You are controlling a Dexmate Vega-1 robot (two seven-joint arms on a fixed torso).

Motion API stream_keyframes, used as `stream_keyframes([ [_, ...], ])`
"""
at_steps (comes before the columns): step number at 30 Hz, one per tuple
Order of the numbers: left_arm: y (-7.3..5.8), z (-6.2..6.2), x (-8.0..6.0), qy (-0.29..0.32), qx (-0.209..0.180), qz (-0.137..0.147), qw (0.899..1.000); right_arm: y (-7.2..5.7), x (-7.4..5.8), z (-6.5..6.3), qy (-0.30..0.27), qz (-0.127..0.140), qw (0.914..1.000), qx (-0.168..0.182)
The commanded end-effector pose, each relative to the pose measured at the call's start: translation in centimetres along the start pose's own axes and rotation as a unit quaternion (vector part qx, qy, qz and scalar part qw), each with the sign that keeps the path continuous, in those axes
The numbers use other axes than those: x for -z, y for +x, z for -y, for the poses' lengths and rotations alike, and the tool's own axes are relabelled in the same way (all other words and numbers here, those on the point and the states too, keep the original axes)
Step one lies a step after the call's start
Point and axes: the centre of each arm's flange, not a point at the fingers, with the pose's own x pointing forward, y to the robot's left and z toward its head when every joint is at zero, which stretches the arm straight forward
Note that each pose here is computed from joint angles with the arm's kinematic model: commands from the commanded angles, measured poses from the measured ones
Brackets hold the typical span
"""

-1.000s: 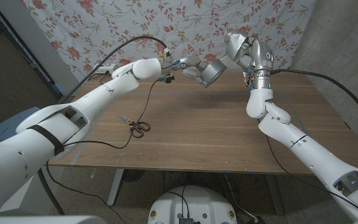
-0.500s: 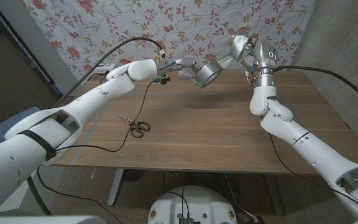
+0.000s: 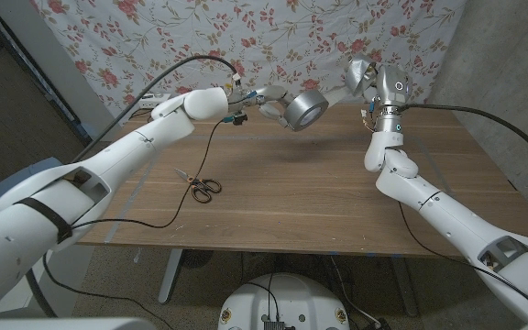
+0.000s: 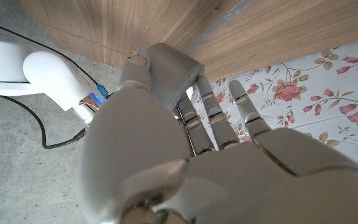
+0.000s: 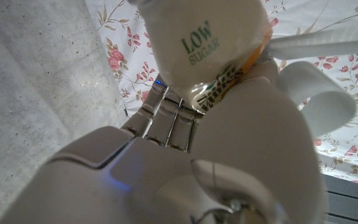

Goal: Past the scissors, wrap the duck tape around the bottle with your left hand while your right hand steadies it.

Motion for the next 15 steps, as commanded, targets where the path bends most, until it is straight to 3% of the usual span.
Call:
stream_keyframes([
  [1, -0.6, -0.1, -0.3, -0.004, 0.001, 0.005, 1.000, -1.6, 1.5, -2.6, -0.110, -0.001, 0.9923, 0.055],
  [6, -0.6, -0.2, -0.4, -0.004, 0.002, 0.009, 1.000, -2.4, 1.5, -3.1, -0.130, 0.011, 0.9892, 0.067],
  [15, -0.5, -0.6, -0.3, -0.019, -0.025, 0.023, 0.999, -2.9, 1.2, -2.6, -0.132, 0.028, 0.9873, 0.084],
])
